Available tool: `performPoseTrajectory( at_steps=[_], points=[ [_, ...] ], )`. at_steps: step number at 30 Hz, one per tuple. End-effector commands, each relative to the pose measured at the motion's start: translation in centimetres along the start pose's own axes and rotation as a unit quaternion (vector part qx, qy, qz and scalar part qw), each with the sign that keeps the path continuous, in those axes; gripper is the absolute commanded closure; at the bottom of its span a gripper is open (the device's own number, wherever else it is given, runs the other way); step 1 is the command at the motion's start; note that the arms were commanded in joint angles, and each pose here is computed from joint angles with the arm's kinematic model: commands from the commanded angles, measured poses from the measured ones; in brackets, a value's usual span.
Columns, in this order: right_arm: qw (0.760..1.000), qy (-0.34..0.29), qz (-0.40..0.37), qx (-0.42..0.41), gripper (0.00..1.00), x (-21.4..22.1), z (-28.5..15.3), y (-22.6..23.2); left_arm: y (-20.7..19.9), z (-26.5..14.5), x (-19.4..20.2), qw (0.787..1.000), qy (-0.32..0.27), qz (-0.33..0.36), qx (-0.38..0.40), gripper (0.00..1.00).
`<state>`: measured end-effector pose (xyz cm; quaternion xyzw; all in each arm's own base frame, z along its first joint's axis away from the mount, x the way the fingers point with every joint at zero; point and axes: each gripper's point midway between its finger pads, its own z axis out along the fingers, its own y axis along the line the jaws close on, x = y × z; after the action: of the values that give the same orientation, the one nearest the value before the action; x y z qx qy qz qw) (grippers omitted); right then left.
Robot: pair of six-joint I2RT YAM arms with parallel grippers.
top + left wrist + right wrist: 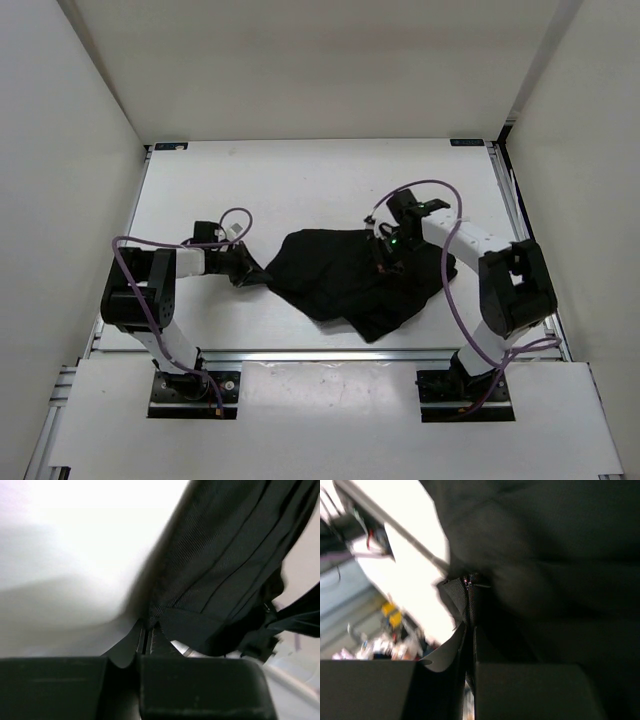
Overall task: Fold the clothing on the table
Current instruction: Flatten the skirt out
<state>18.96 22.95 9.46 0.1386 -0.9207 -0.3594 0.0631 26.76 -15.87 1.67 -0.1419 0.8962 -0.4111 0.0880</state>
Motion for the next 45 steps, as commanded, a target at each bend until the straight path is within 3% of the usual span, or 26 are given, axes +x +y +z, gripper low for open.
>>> performPoseTrajectory(
  at_steps=[1, 6, 13, 19, 23, 24, 25, 26, 28, 29, 33, 37, 41, 45],
  points=[
    [0.994, -0.109, 0.003, 0.033, 0.99, -3.6, -5.0, -0.2, -2.6, -2.9, -6.2, 0.995, -0.097, 0.023, 0.017, 1.00],
    [0.975, -0.220, 0.042, 0.011, 1.00, -5.9, -9.1, -1.4, -1.1, -4.9, -9.2, 0.992, -0.129, 0.000, -0.012, 1.00],
    [0.967, -0.245, 0.058, 0.029, 1.00, -5.8, -9.6, -2.6, 1.3, -4.1, -7.8, 0.992, -0.118, -0.023, -0.039, 1.00],
    [0.957, -0.288, 0.010, -0.014, 1.00, -7.5, -10.7, -0.2, -2.0, -3.8, -8.3, 0.994, -0.110, 0.009, 0.001, 1.00],
    [0.959, -0.282, -0.005, -0.014, 1.00, -7.7, -10.6, 0.5, -3.7, -4.1, -8.4, 0.994, -0.104, 0.036, 0.009, 1.00],
    [0.961, -0.277, -0.005, -0.015, 0.99, -7.6, -10.2, 0.6, -3.8, -4.3, -8.6, 0.993, -0.111, 0.043, 0.010, 0.90],
    [0.962, -0.272, -0.007, -0.015, 1.00, -7.4, -9.9, 0.6, -3.9, -4.5, -8.8, 0.992, -0.120, 0.041, 0.012, 0.60],
    [0.962, -0.271, -0.009, -0.020, 1.00, -7.4, -9.8, 0.7, -3.7, -4.6, -8.7, 0.991, -0.128, 0.042, 0.019, 0.38],
    [0.963, -0.268, 0.000, -0.016, 1.00, -7.0, -9.4, 0.4, -3.1, -5.2, -9.1, 0.987, -0.153, 0.032, 0.032, 0.22],
    [0.963, -0.268, 0.001, -0.011, 1.00, -7.0, -9.2, -0.1, -2.8, -5.3, -9.1, 0.985, -0.163, 0.039, 0.040, 0.20],
    [0.955, -0.294, 0.031, 0.003, 1.00, -7.7, -10.8, -2.1, -2.1, -5.7, -9.5, 0.978, -0.178, 0.104, 0.030, 0.19],
    [0.939, -0.339, 0.060, -0.018, 1.00, -9.0, -12.9, -3.4, -3.5, -3.7, -7.6, 0.971, -0.131, 0.200, 0.005, 0.21],
    [0.935, -0.349, 0.060, -0.015, 1.00, -10.0, -13.4, -3.9, -3.3, -1.6, -6.3, 0.942, -0.089, 0.310, -0.090, 0.24],
    [0.936, -0.345, 0.063, -0.011, 1.00, -9.9, -13.2, -4.3, -2.9, -1.5, -6.5, 0.930, -0.088, 0.343, -0.103, 0.30]
  ],
)
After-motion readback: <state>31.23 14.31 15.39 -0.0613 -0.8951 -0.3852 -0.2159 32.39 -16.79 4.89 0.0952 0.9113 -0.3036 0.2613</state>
